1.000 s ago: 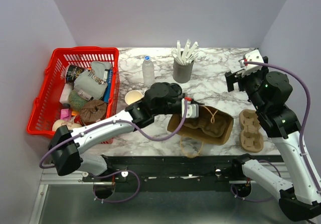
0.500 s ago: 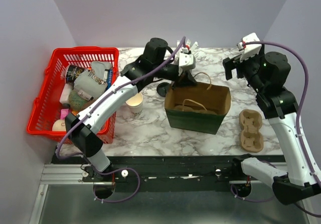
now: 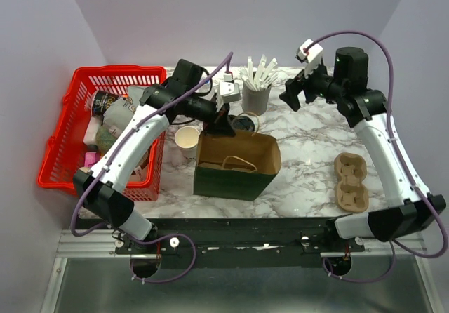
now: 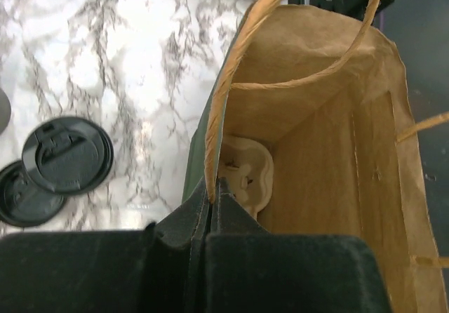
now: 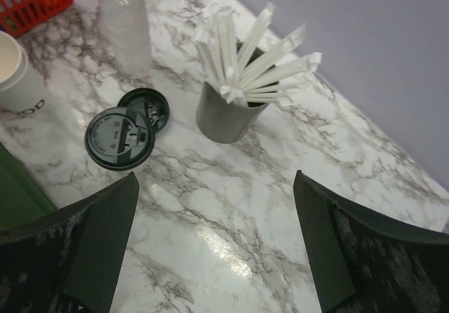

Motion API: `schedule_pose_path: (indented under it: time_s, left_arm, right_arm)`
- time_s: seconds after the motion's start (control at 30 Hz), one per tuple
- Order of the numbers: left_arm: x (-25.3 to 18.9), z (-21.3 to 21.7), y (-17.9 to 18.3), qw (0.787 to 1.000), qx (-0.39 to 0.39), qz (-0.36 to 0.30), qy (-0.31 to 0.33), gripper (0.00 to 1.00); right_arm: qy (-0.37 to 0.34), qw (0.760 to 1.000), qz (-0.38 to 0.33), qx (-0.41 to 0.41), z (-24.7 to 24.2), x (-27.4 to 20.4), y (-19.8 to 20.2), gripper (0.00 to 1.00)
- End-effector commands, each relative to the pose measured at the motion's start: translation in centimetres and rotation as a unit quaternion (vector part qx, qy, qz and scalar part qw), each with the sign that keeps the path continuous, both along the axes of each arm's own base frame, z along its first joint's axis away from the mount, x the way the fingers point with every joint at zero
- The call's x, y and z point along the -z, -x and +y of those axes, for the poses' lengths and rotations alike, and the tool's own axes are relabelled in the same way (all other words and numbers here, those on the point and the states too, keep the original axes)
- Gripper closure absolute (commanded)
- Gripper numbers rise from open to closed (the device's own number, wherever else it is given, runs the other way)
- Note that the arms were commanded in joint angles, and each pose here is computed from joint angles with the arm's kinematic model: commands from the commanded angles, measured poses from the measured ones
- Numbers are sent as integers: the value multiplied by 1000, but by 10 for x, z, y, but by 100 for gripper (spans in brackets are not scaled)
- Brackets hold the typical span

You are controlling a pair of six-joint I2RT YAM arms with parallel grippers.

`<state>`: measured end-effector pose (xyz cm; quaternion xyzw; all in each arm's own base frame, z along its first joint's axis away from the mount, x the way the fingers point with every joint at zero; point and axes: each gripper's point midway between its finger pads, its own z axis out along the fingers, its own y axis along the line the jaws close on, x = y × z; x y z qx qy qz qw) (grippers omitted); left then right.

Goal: Pack the takeout coffee

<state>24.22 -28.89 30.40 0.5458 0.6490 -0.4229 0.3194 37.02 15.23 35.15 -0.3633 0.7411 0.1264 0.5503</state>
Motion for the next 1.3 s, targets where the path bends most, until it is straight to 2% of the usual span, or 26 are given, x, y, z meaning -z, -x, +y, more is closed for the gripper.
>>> schedule_pose_path:
  time_s: [0.0,0.07,0.13,0.17,0.23,0.27,0.37,0.5,0.63,0.67,0.73,0.8,0.87,0.97,1.07,1.27]
  left_arm:
    - [24,38,31,999,10,5,-50,100]
    - [33,45,28,998,-5,-2,-59,96]
    - [46,52,31,997,-17,-4,-71,84]
    - [51,56,30,996,-23,-10,-81,74]
    - [56,62,33,995,-28,-15,-90,68]
    - [57,64,32,995,-33,-20,-97,62]
    - [48,69,26,993,-52,-38,-95,53]
    - [28,75,15,991,-86,-58,-88,51]
    - [33,83,18,989,-88,-44,-114,56]
    - [35,85,18,988,-88,-39,-121,63]
    - [38,89,23,987,-85,-28,-135,71]
    - [42,94,25,985,-82,-28,-147,86]
    - [45,102,28,982,-91,-24,-162,95]
    - [49,113,39,979,-79,-15,-185,100]
    - [54,124,44,976,-72,-6,-207,100]
    - [61,145,50,967,-68,-20,-245,100]
  right_arm:
    - [-30,992,54,-113,35,17,10,1]
    - [-50,984,66,-155,50,19,12,1]
    - [-53,981,83,-168,60,30,5,1]
    - [-51,980,86,-174,64,33,4,1]
    - [-38,976,90,-195,75,44,3,1]
    - [-20,976,79,-204,76,49,1,1]
    - [0,970,88,-228,87,69,-2,3]
    - [13,967,105,-232,94,87,-15,5]
    - [20,964,107,-240,101,103,-22,6]
    - [21,967,105,-232,101,105,-25,0]
    - [25,969,92,-227,109,111,-28,0]
    - [31,974,93,-204,109,122,-30,0]
    - [38,983,78,-160,114,123,-42,0]
    - [31,983,91,-156,119,131,-35,1]
    - [26,982,117,-149,124,144,-27,1]
    - [32,985,117,-125,132,159,-30,1]
